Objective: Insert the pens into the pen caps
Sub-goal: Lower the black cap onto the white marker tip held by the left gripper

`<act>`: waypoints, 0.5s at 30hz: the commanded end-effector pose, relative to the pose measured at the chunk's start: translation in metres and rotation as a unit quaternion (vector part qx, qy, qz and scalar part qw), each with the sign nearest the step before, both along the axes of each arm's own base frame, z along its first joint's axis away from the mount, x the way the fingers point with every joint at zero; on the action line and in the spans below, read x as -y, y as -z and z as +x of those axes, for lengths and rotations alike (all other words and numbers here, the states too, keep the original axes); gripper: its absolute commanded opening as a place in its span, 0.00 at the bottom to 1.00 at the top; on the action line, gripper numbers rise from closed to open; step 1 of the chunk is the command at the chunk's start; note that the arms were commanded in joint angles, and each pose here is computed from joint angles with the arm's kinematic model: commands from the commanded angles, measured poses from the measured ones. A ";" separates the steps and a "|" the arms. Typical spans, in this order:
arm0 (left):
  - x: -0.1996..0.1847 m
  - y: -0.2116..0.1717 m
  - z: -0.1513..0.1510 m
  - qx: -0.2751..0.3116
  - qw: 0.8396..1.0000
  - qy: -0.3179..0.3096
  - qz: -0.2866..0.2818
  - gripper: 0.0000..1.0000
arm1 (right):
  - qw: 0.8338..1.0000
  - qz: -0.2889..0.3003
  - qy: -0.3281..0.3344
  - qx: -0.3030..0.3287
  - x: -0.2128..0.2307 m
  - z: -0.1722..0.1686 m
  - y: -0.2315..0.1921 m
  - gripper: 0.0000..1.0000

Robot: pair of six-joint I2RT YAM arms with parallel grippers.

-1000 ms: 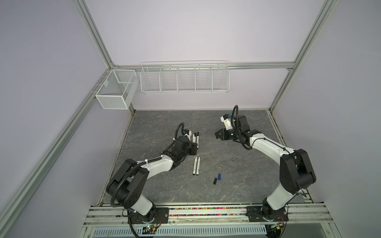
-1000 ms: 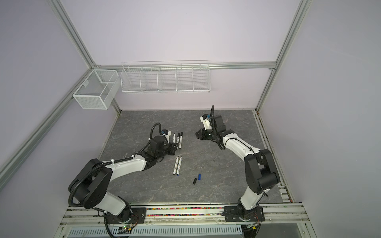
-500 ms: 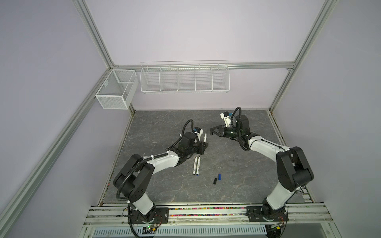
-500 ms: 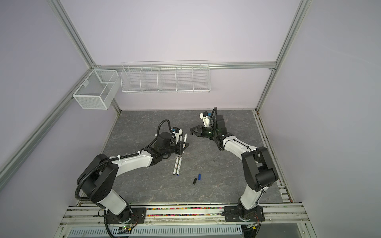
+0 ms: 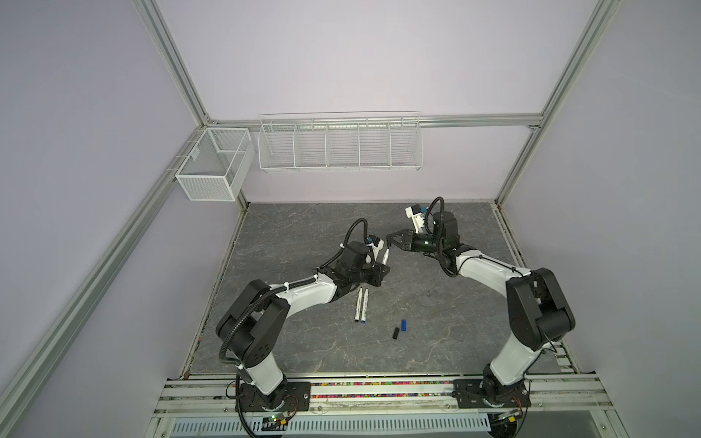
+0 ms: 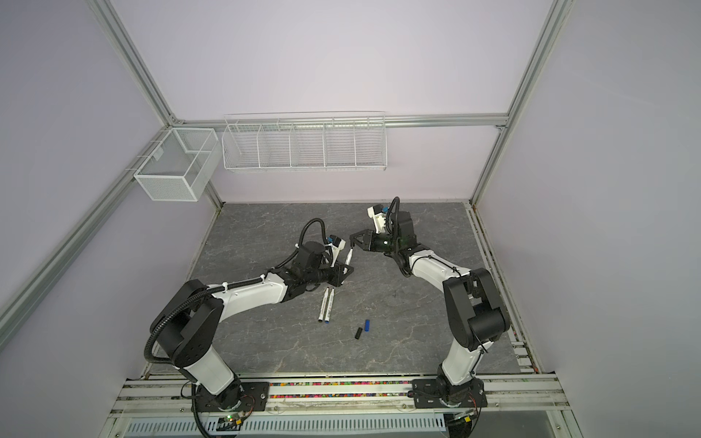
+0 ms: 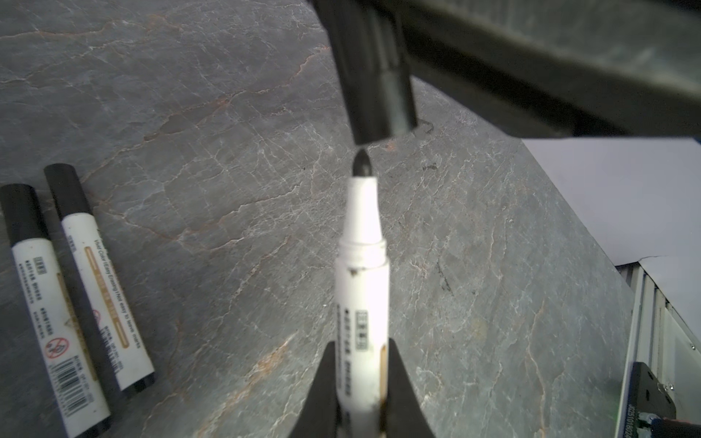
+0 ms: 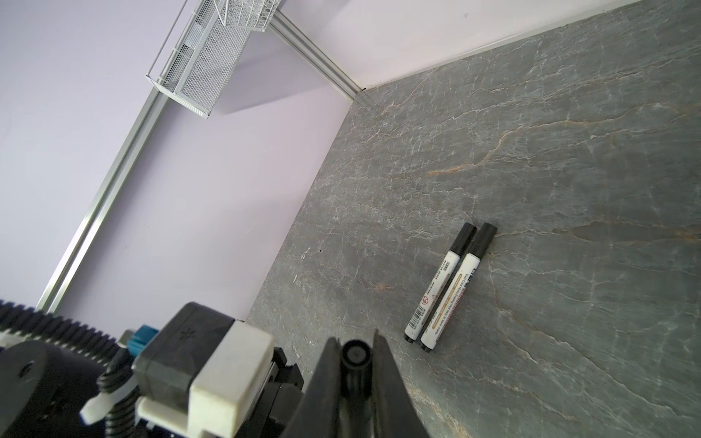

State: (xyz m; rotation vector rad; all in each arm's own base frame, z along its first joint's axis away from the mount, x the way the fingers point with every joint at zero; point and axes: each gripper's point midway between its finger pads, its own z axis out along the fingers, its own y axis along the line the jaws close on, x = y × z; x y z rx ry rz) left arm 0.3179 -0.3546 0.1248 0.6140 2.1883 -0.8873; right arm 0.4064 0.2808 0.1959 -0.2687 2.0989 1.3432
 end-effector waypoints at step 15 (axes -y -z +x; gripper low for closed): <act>0.001 -0.009 -0.001 0.018 1.000 0.005 -0.002 0.00 | 1.000 -0.016 -0.001 0.004 0.000 0.002 0.007 0.17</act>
